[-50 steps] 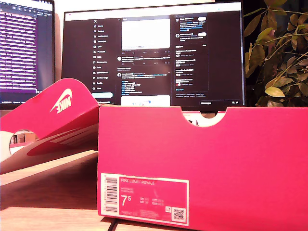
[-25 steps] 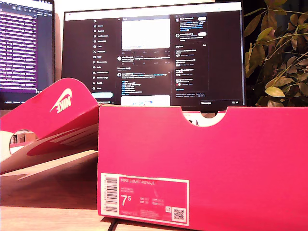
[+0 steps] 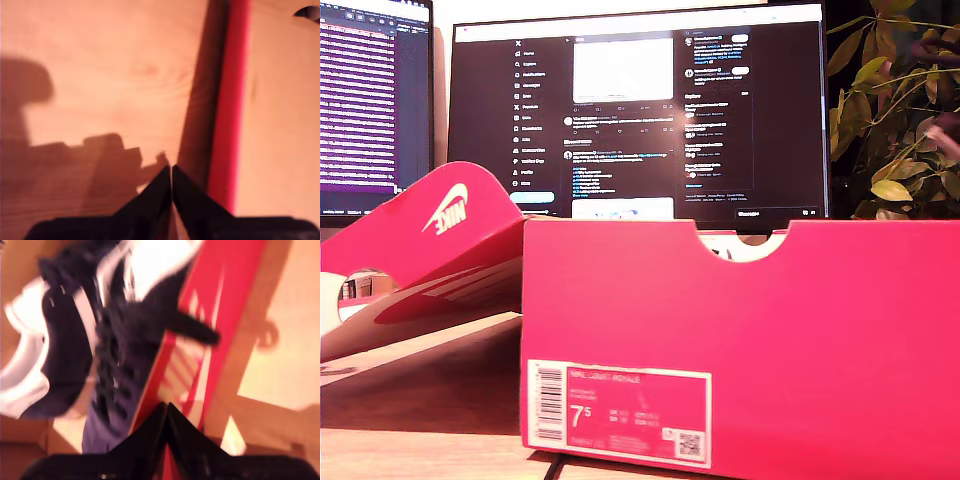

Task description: Close the red shoebox by pushing the lid with your left arm and holding the box in place with your right arm

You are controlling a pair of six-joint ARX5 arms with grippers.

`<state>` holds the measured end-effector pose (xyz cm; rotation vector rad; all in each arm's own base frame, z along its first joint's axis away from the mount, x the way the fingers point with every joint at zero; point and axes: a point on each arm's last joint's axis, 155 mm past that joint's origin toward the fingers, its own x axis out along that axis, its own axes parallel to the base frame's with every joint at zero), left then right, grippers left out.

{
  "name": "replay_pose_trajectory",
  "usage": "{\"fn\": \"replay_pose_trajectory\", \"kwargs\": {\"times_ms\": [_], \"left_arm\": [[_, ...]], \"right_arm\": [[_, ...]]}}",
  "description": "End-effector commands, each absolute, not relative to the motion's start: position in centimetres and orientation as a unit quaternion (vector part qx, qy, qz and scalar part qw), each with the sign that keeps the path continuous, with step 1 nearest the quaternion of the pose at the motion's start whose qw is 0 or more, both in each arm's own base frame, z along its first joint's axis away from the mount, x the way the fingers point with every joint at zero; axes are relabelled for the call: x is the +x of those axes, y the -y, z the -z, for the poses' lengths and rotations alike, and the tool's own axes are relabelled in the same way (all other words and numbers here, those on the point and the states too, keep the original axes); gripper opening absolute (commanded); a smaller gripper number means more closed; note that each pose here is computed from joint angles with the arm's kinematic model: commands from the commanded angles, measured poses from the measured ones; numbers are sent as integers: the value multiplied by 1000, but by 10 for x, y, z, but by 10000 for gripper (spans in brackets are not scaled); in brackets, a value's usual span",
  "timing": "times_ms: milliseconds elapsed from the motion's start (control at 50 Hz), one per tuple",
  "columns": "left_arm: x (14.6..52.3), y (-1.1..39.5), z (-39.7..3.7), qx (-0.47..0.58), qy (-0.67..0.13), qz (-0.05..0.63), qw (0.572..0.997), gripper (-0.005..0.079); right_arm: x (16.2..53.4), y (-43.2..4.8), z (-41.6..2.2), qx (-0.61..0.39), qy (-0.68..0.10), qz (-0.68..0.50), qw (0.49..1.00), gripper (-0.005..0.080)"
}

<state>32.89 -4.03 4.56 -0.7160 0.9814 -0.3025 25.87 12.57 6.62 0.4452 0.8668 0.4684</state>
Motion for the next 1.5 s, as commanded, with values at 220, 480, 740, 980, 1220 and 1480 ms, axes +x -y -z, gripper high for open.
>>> {"fn": "replay_pose_trajectory", "kwargs": {"times_ms": [220, 480, 740, 980, 1220, 1480], "left_arm": [[320, 64, -41, -398, -483, 209, 751, -19], [307, 74, -31, -420, -507, 232, 717, -19], [318, 90, -84, -457, -459, 325, 689, -19], [330, 89, -127, -444, -431, 351, 702, -19], [323, 97, -178, -433, -402, 391, 706, -19], [303, 121, -220, -392, -379, 429, 720, -19]], "right_arm": [[265, -146, -70, 203, -415, -256, 849, -12], [265, -148, -69, 201, -416, -260, 848, -12], [264, -148, -69, 196, -414, -262, 849, -12], [264, -148, -69, 191, -413, -265, 850, -12], [264, -149, -70, 191, -412, -269, 849, -12], [262, -155, -72, 189, -411, -281, 847, -12]]}}
